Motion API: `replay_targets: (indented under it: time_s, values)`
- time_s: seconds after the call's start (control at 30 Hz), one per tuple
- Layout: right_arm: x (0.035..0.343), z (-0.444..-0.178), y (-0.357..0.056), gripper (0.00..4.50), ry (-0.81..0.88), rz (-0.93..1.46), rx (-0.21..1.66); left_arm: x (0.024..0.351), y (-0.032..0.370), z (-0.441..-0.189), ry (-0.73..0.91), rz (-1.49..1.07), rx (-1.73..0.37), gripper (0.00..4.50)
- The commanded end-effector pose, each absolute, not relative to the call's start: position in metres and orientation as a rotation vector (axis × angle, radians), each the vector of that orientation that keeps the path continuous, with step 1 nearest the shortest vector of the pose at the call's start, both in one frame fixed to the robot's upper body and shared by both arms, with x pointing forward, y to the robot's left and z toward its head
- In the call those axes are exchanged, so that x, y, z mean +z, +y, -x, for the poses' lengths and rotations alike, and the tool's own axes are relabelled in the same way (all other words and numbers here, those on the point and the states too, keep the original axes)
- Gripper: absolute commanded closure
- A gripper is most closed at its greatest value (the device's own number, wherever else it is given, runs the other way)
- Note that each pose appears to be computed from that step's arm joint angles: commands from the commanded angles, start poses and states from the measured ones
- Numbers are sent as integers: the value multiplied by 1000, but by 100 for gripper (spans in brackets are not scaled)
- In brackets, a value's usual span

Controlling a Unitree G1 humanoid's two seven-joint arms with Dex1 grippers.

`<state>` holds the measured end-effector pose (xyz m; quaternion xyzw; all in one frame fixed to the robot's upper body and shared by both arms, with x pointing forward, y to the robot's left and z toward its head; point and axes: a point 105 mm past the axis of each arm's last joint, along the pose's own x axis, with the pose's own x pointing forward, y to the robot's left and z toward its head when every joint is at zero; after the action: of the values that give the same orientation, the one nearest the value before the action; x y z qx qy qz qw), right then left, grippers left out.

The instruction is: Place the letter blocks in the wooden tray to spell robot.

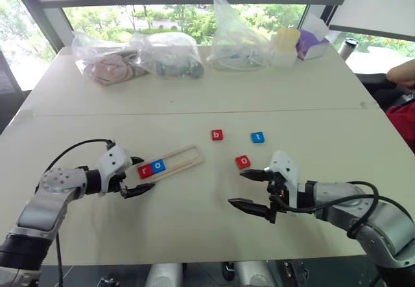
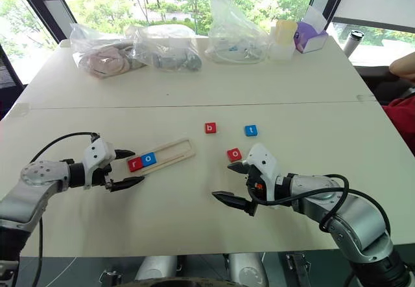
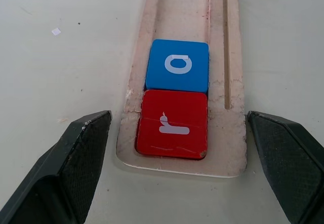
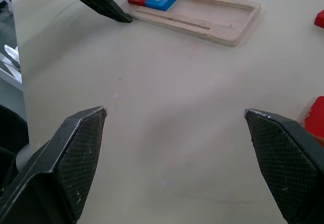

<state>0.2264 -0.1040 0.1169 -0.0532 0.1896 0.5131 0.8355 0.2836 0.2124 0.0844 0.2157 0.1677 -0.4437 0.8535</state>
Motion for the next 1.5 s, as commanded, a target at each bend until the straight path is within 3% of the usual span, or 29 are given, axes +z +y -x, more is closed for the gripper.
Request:
replay_targets:
  time_s: [0.03,0.3,0.43,0.47,0.73,0.9,1.0,1.3,1.37,1.4,1.5]
  values:
    - [125,-227,-100,2,352,126,1093,74,215,-285,389,-489,-920,0]
    - [123,-231,-100,2,346,124,1079,60,207,-278,464,-426,-997,0]
    - [123,-235,-102,0,335,120,1055,60,205,-278,458,-419,-1006,123]
    - [123,-235,-102,0,334,120,1051,59,206,-278,462,-427,-1006,134]
    - [119,-236,-104,0,331,118,1031,70,202,-284,402,-477,-1044,134]
    - [118,-240,-116,0,336,116,981,97,182,-287,315,-618,-1236,134]
    - [118,-244,-125,0,336,124,935,100,182,-292,333,-735,-1328,134]
    - [119,-239,-126,0,325,108,894,93,172,-322,334,-726,-1360,134]
    - [119,-238,-125,0,321,101,878,91,170,-320,346,-683,-1381,32]
    - [120,-238,-124,0,320,99,870,91,170,-318,347,-672,-1386,5]
    - [125,-247,-124,0,285,99,826,91,169,-319,321,-692,-1360,5]
